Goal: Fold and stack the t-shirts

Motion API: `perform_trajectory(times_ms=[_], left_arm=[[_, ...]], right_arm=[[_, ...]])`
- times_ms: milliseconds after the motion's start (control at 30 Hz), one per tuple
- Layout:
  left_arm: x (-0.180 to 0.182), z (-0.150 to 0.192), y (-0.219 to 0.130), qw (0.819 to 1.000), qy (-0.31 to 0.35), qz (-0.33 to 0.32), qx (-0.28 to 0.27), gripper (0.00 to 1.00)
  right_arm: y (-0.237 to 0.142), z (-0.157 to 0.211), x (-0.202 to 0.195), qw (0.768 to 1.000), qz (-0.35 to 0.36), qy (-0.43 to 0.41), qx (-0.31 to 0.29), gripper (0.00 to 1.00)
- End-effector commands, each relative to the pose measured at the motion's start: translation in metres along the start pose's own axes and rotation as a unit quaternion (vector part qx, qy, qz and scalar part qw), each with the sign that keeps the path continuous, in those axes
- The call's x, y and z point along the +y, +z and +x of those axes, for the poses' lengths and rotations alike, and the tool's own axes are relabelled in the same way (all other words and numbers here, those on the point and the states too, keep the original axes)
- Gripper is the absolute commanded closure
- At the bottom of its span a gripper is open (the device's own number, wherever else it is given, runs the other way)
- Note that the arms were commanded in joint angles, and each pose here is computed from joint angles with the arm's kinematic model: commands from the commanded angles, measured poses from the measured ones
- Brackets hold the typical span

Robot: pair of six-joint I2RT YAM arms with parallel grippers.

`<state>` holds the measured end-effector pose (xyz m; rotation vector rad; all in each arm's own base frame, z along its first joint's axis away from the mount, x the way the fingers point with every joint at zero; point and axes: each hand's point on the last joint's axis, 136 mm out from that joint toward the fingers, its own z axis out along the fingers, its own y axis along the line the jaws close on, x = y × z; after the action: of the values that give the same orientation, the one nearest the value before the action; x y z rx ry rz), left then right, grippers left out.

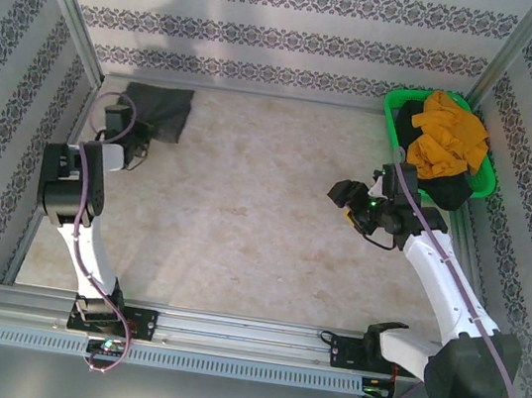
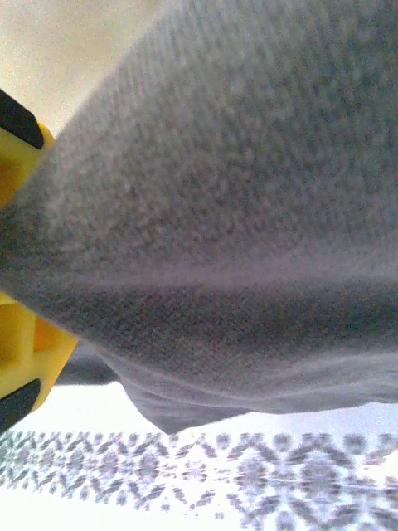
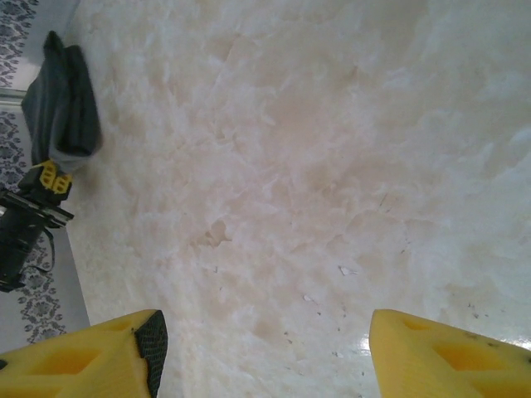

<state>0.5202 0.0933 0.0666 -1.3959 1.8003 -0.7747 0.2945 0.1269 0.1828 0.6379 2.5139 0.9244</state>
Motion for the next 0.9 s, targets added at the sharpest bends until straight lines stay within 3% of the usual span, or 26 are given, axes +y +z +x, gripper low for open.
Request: perform_trajectory(times_ms=[0, 133, 233, 333, 367, 433, 533, 600, 733, 867], left_arm=[[0.012, -0.005, 0.011, 0.998, 0.047, 0.005, 0.047, 1.00], [0.006, -0.010, 0.026, 0.995, 0.053, 0.027, 0.074, 1.00], [0.011, -0.014, 0.020, 0.997, 0.056, 0.016, 0.058, 0.99], [0.009, -0.022, -0.006, 0.998, 0.067, 0.003, 0.021, 0.40], [0.000, -0.022, -0.018, 0.997, 0.079, 0.009, 0.014, 0.02], [-0.018, -0.019, -0.046, 0.994, 0.105, 0.022, 0.003, 0.00], [-0.044, -0.015, -0.100, 0.989, 0.144, 0.028, -0.033, 0.00], [-0.043, -0.020, -0.146, 0.986, 0.142, -0.019, -0.087, 0.00], [-0.050, -0.005, -0.211, 0.968, 0.166, -0.052, -0.182, 0.00], [-0.051, 0.021, -0.250, 0.926, 0.279, -0.150, -0.207, 0.00]], right_arm=[[-0.004, -0.002, 0.002, 1.000, -0.008, -0.006, -0.003, 0.34], [-0.002, -0.004, 0.003, 1.000, -0.006, -0.007, -0.001, 0.34], [0.001, -0.006, 0.005, 1.000, -0.011, -0.010, -0.003, 0.33], [0.000, -0.013, 0.011, 0.999, -0.022, -0.026, -0.017, 0.29], [-0.002, -0.017, 0.015, 0.999, -0.029, -0.035, -0.029, 0.26], [-0.010, -0.028, 0.028, 0.995, -0.054, -0.052, -0.062, 0.03], [-0.023, -0.043, 0.050, 0.987, -0.098, -0.072, -0.109, 0.02], [-0.030, -0.050, 0.060, 0.983, -0.118, -0.076, -0.117, 0.02], [-0.049, -0.060, 0.076, 0.973, -0.146, -0.094, -0.155, 0.02], [-0.069, -0.075, 0.067, 0.969, -0.086, -0.111, -0.201, 0.02]])
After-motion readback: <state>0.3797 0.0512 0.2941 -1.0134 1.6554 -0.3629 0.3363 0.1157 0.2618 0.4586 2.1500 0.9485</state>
